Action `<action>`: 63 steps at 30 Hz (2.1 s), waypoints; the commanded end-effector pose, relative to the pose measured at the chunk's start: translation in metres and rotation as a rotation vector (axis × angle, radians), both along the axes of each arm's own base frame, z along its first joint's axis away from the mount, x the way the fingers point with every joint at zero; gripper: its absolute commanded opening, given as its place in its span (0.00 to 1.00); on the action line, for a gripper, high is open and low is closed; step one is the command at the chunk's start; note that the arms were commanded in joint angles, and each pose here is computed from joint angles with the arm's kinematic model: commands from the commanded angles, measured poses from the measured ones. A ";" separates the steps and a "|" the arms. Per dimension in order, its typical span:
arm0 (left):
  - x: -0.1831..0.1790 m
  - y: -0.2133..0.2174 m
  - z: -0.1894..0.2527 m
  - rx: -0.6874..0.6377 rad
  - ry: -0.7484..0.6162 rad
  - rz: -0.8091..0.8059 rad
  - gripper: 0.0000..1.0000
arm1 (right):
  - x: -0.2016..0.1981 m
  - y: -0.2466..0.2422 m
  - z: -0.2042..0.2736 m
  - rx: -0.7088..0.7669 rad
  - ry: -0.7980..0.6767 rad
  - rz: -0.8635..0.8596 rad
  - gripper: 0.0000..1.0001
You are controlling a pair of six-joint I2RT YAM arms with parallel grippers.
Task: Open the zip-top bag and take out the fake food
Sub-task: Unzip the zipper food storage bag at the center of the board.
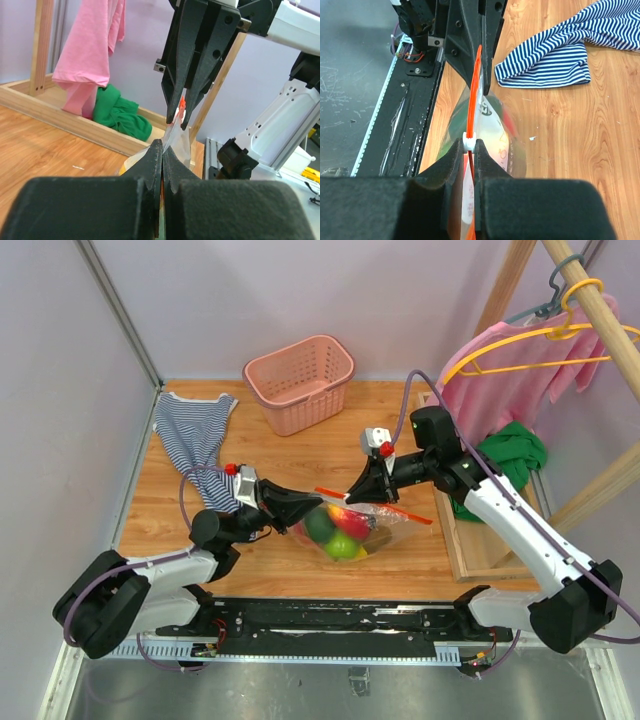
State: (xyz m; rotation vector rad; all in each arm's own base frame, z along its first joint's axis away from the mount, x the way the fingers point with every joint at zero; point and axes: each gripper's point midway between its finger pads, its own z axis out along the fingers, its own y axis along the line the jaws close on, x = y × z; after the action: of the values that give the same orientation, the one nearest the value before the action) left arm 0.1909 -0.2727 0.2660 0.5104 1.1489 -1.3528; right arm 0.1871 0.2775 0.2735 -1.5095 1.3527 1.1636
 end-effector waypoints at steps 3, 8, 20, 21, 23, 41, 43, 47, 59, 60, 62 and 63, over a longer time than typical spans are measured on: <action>0.003 0.013 0.020 -0.088 -0.015 0.036 0.00 | 0.001 -0.016 -0.002 -0.024 -0.030 -0.016 0.01; 0.012 0.019 0.019 -0.100 0.016 0.059 0.00 | 0.007 -0.022 -0.007 -0.050 -0.034 -0.033 0.01; 0.034 0.016 0.023 -0.093 0.056 0.012 0.00 | 0.021 -0.040 -0.023 -0.155 -0.082 -0.070 0.01; 0.036 0.015 0.024 -0.088 0.052 0.015 0.00 | 0.022 -0.042 -0.022 -0.159 -0.083 -0.076 0.01; 0.039 0.014 0.026 -0.071 0.044 0.020 0.00 | 0.022 -0.046 -0.023 -0.175 -0.076 -0.080 0.01; 0.055 0.013 0.053 -0.131 -0.010 -0.029 0.00 | 0.039 -0.092 -0.015 -0.311 -0.100 -0.214 0.01; 0.059 0.010 0.053 -0.135 -0.006 -0.045 0.00 | 0.043 -0.100 -0.016 -0.321 -0.106 -0.239 0.01; 0.071 0.005 0.046 -0.120 0.002 -0.045 0.00 | 0.047 -0.113 -0.026 -0.354 -0.109 -0.282 0.01; 0.090 -0.005 0.030 -0.027 0.001 -0.034 0.00 | 0.054 -0.149 -0.034 -0.419 -0.134 -0.395 0.01; 0.092 -0.006 0.029 -0.019 0.000 -0.036 0.00 | 0.054 -0.151 -0.035 -0.430 -0.140 -0.402 0.01; 0.096 -0.009 0.027 -0.009 -0.005 -0.042 0.00 | 0.056 -0.157 -0.035 -0.450 -0.150 -0.424 0.01; 0.097 -0.010 0.026 -0.005 -0.008 -0.048 0.00 | 0.056 -0.160 -0.035 -0.457 -0.154 -0.434 0.01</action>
State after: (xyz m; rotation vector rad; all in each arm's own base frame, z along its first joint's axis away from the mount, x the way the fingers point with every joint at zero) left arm 0.2763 -0.2847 0.2806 0.4985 1.2010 -1.4474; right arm 0.2455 0.1405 0.2458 -1.4741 1.7283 0.5757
